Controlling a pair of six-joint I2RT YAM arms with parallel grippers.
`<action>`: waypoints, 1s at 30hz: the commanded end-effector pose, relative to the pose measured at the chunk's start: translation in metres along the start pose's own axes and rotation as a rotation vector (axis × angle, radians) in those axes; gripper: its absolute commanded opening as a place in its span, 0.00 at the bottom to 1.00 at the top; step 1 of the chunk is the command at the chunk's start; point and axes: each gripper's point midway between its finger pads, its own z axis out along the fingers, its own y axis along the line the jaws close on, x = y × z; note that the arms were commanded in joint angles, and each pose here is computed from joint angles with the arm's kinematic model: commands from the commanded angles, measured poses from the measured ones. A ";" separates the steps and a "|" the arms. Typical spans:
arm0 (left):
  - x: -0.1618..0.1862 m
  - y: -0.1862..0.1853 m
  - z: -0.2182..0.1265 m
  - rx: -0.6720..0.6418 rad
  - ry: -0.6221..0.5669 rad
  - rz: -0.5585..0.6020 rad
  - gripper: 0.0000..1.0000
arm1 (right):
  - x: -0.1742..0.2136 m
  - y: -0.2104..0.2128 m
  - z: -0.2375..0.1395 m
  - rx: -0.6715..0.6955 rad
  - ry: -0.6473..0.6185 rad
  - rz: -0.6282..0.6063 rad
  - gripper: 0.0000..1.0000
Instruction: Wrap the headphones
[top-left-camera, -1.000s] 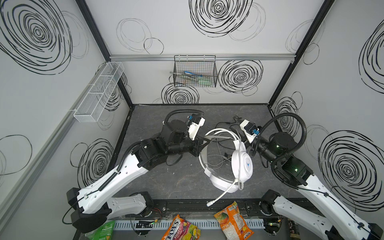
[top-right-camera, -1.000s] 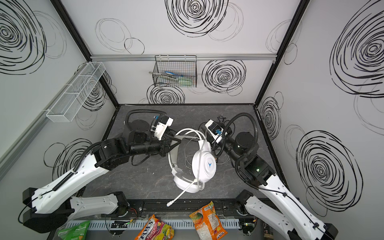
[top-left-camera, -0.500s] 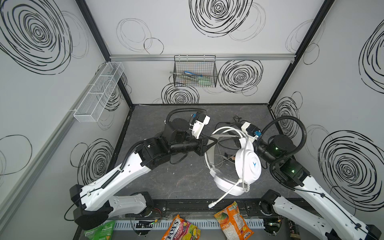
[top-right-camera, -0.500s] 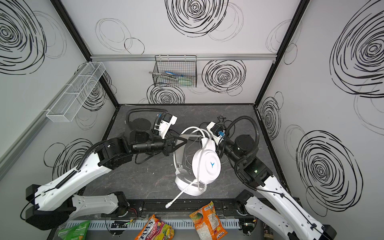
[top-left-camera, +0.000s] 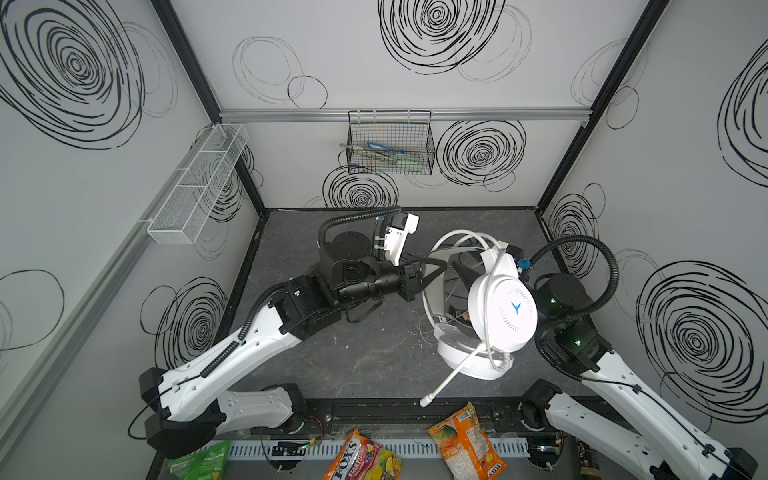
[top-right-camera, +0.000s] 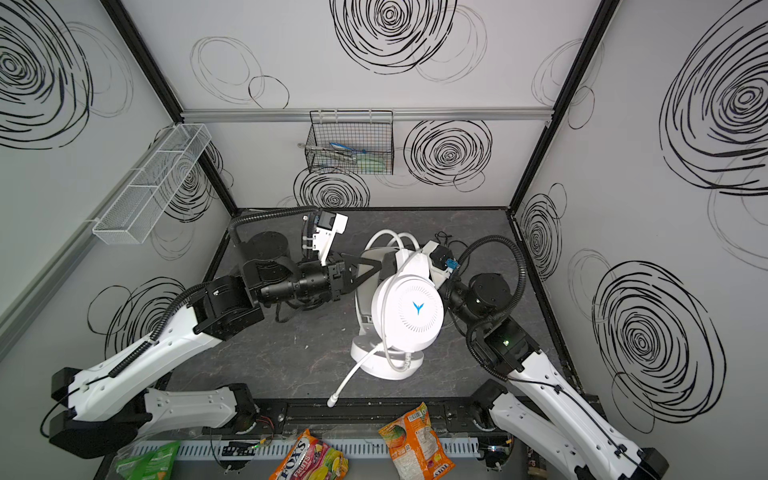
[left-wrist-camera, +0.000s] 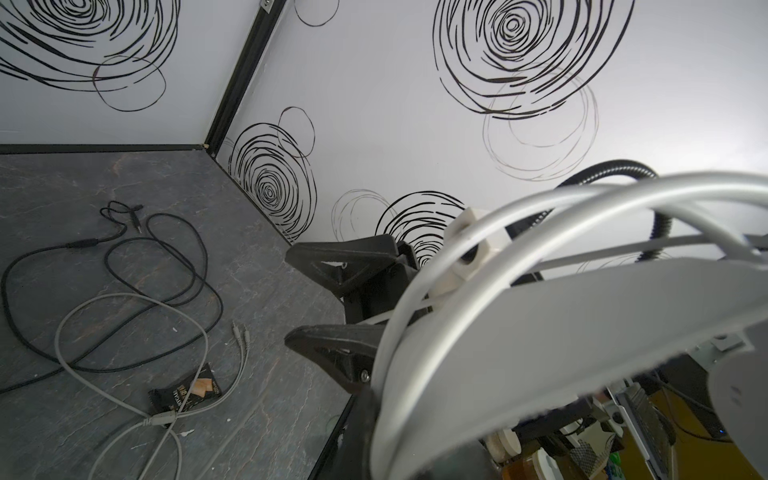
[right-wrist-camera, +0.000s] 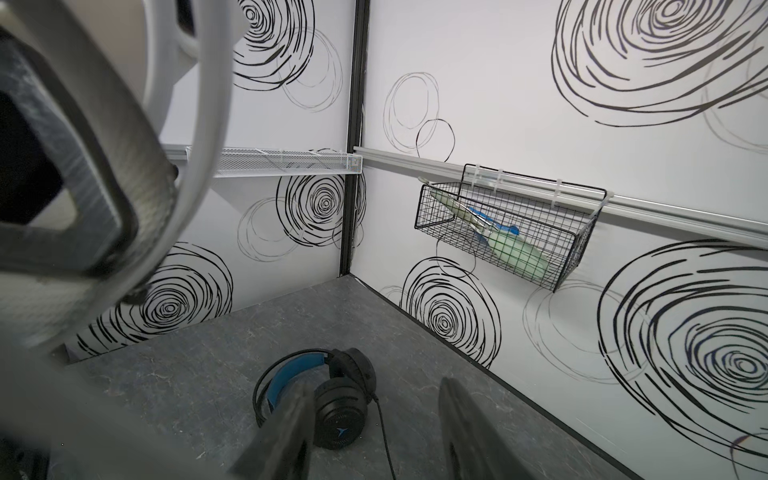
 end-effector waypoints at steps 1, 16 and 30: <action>-0.056 -0.050 -0.016 0.132 -0.199 0.006 0.00 | -0.011 0.003 0.000 -0.023 -0.070 0.059 0.53; -0.099 -0.059 -0.026 0.066 -0.383 -0.031 0.00 | 0.021 0.012 0.013 -0.098 -0.067 0.211 0.56; -0.111 -0.064 -0.025 0.060 -0.433 -0.045 0.00 | 0.070 0.023 0.019 -0.146 0.029 0.336 0.53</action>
